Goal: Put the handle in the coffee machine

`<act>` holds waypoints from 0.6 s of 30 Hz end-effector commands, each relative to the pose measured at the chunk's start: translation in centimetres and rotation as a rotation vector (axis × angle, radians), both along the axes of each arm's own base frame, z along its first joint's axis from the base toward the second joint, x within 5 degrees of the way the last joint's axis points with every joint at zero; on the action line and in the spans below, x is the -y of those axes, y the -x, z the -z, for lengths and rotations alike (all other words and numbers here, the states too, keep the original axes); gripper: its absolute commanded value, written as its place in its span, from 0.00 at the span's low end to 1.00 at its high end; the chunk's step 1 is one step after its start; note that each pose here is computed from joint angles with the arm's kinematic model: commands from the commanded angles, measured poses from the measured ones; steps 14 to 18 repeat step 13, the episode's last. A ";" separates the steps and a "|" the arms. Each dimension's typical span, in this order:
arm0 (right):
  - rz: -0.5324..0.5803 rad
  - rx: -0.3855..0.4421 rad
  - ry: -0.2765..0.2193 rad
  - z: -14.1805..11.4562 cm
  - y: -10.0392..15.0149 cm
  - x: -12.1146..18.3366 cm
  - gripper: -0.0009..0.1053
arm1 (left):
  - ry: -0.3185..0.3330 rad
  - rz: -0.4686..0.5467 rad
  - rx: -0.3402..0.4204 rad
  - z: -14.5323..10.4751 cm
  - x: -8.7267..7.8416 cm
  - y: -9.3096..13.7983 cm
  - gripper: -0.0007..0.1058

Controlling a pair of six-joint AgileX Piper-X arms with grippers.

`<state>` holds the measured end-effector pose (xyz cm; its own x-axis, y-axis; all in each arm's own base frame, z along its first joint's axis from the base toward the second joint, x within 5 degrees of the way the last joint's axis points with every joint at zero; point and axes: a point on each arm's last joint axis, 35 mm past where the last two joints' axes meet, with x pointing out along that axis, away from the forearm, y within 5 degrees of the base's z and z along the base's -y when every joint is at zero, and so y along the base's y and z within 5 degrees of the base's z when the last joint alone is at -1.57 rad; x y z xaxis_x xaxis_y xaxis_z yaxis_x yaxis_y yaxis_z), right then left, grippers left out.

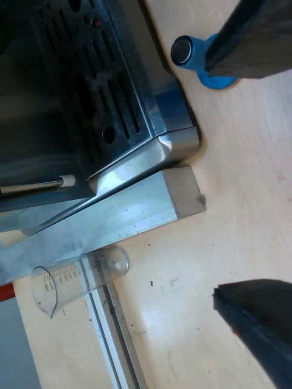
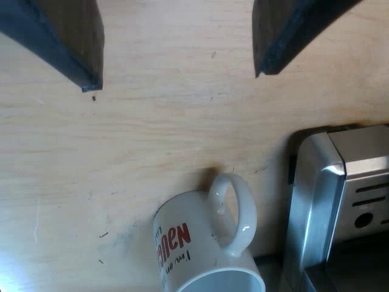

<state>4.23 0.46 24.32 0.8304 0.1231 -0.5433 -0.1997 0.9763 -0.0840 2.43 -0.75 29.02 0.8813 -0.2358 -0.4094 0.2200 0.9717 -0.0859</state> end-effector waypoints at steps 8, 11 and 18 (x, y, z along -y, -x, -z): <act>0.001 0.007 0.002 -0.2 -0.1 0.0 0.52 | 0.010 -0.004 -0.008 -0.2 0.0 -0.2 0.66; 0.001 0.007 0.002 -0.2 -0.1 0.0 0.52 | 0.013 0.001 -0.006 -0.1 0.0 -0.2 0.66; 0.001 0.007 0.002 -0.2 -0.1 0.0 0.52 | 0.015 0.007 -0.006 -0.1 0.1 -0.2 0.66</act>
